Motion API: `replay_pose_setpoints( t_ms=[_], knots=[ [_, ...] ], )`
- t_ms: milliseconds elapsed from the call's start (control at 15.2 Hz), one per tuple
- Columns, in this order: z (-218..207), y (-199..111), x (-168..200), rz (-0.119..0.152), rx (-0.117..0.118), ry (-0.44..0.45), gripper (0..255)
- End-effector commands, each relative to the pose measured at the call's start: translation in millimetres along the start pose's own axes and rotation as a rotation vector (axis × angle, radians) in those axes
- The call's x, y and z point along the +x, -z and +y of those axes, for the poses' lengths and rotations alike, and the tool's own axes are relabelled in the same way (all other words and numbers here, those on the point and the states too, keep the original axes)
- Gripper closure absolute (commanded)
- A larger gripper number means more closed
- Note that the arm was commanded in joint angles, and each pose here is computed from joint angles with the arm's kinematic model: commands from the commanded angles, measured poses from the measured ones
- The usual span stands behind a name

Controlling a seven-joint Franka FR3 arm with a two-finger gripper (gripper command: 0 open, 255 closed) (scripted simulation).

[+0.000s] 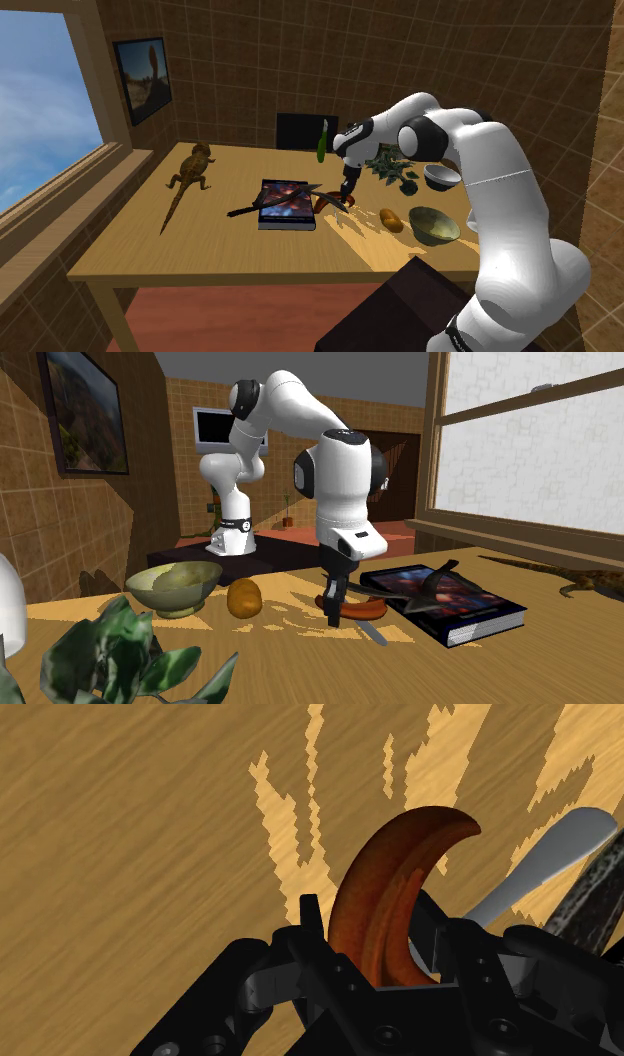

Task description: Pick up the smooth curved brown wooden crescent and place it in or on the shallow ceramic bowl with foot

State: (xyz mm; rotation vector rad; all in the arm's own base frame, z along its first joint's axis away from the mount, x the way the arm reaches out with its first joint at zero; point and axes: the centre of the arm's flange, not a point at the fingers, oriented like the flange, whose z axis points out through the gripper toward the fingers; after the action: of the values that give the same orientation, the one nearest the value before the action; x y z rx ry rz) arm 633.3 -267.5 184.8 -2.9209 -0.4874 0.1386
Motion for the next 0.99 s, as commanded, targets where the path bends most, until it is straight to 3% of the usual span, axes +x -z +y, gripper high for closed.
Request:
replay_pose_setpoints(
  t_ms=[0,924],
  knots=[
    [0.1,0.1,0.0,0.0,0.0,0.0,255],
    [-12.9,67.4,-4.3,0.0,0.0,0.0,255]
  ],
)
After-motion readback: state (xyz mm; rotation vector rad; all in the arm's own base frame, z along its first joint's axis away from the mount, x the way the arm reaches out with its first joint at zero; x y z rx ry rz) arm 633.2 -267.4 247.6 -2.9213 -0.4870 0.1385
